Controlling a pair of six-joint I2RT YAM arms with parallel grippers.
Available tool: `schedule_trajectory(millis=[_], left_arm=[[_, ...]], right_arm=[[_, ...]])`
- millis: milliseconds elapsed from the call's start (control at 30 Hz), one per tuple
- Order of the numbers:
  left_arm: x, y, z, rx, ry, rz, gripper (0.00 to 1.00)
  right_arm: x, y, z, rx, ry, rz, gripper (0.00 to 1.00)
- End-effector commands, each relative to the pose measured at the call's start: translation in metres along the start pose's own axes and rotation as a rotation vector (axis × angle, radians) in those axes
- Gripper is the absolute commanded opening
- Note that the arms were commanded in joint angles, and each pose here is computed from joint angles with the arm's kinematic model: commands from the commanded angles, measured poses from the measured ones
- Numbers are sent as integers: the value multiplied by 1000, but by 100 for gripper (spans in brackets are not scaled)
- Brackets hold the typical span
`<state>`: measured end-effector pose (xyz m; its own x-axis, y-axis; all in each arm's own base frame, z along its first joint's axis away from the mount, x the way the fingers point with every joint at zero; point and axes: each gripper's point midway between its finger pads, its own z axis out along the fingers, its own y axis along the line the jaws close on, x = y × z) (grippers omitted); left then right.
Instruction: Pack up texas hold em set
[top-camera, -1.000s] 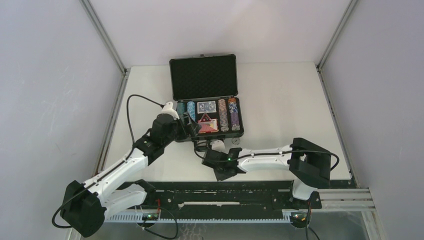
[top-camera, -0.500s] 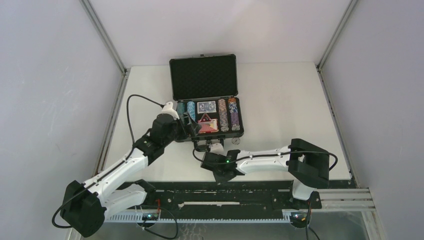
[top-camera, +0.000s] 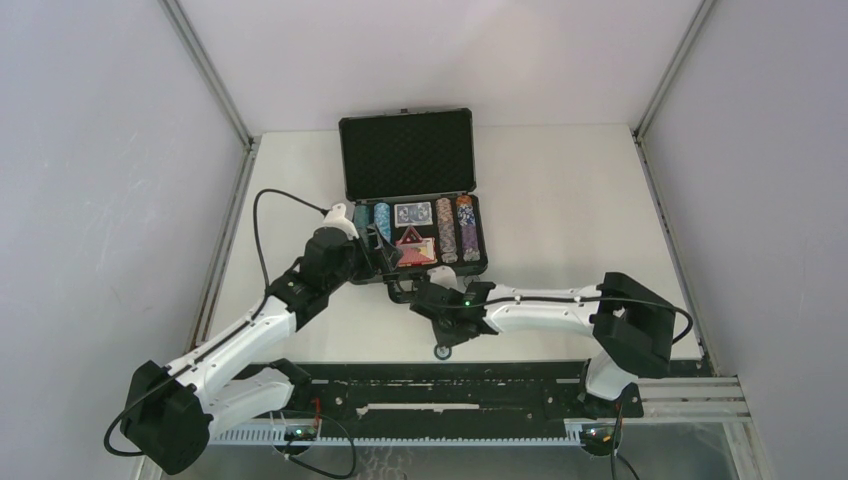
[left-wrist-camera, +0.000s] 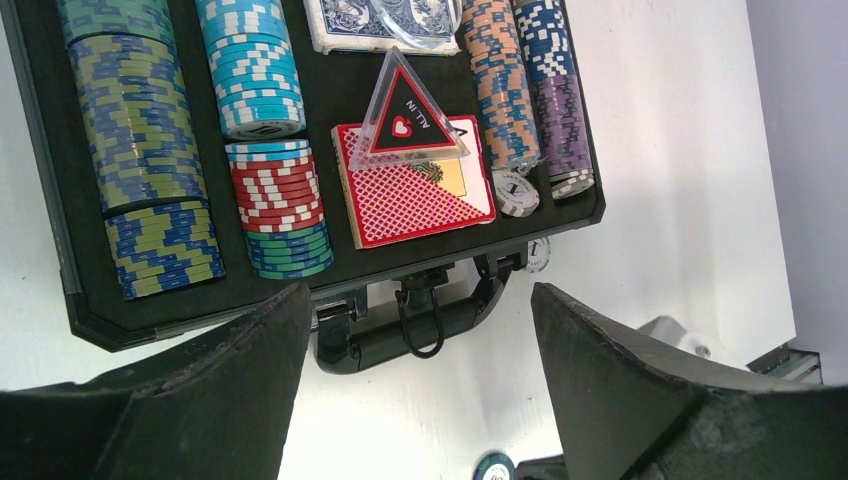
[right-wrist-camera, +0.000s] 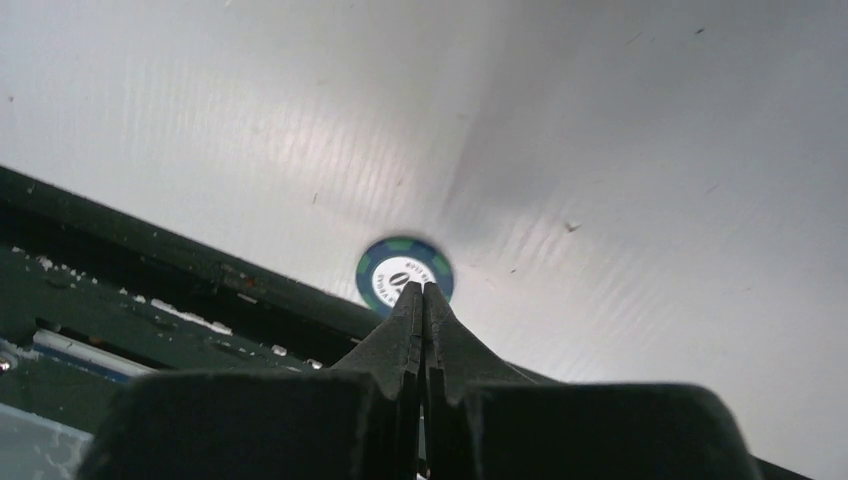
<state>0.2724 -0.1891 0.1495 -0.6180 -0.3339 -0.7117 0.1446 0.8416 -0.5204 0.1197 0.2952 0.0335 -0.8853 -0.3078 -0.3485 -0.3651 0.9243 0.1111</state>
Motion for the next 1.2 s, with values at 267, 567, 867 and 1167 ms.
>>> schedule_trajectory(millis=[267, 567, 867, 1167], left_arm=[[3, -1, 4, 5, 4, -10, 85], [3, -2, 3, 12, 6, -11, 85], [2, -5, 0, 26, 2, -11, 86], [3, -5, 1, 28, 10, -11, 85]], right_arm=[[-38, -7, 10, -25, -47, 14, 0], [-21, 11, 18, -30, -8, -34, 0], [-8, 21, 23, -32, 9, -40, 0], [-21, 14, 15, -11, -41, -29, 0]])
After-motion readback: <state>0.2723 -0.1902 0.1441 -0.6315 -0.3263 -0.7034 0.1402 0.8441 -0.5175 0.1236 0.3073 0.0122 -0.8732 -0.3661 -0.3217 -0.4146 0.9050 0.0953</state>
